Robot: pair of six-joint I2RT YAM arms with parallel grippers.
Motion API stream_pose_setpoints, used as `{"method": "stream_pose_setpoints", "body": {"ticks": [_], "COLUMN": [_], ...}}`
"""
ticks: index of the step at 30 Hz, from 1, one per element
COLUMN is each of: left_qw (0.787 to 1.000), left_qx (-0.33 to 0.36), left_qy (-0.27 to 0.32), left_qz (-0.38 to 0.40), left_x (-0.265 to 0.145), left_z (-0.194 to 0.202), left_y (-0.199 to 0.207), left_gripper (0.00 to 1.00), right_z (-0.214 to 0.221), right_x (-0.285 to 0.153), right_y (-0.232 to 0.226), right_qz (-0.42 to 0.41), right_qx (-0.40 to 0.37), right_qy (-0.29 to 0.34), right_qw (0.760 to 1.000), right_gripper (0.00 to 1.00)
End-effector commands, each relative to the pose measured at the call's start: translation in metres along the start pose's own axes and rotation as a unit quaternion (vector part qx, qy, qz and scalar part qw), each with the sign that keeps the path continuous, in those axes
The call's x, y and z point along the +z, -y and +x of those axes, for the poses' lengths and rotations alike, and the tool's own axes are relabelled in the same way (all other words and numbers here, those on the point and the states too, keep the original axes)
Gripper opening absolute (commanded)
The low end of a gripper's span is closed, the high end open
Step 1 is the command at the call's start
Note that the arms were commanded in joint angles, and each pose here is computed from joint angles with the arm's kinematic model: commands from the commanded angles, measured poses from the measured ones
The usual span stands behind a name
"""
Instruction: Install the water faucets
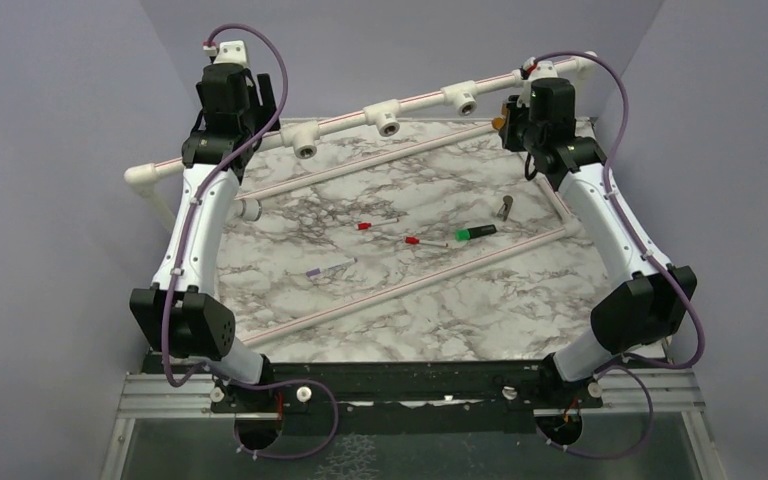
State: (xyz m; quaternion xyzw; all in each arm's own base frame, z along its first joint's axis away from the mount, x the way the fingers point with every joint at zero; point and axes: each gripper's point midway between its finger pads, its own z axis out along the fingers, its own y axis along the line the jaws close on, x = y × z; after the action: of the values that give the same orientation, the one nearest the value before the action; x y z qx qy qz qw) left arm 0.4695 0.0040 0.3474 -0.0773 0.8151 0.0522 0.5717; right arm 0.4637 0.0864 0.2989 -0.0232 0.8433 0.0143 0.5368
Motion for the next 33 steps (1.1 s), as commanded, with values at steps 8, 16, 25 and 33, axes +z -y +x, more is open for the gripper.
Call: {"method": "stream_pose_setpoints", "body": {"ticks": [8,16,25,33], "left_qw": [0.997,0.994,0.993,0.992], "left_qx": [-0.002,-0.016,-0.032,-0.041], "left_qy": [-0.037,-0.053,-0.061,-0.061], "left_qz": [0.068,0.091,0.098,0.098], "left_x": [-0.067,-0.085,-0.102,-0.099], "left_z": [0.030,0.043,0.054,0.064], "left_y": [0.031,0.038,0.039,0.041], "left_gripper": [0.75,0.75,0.75,0.78], "right_z": [-0.024,0.002,-0.003,-0.009], "right_x": [-0.029,-0.067,-0.143,-0.190], "right_y": [0.009,-0.041,-0.092,-0.118], "right_qz": [-0.010,-0.153,-0.280,-0.364], "right_qx": [0.040,0.063,0.060,0.065], "right_qy": [0.034,-0.002,0.059,0.153], "right_qw": [0.999,0.986,0.956,0.916], "right_gripper": [0.01,0.01,0.01,0.01]}}
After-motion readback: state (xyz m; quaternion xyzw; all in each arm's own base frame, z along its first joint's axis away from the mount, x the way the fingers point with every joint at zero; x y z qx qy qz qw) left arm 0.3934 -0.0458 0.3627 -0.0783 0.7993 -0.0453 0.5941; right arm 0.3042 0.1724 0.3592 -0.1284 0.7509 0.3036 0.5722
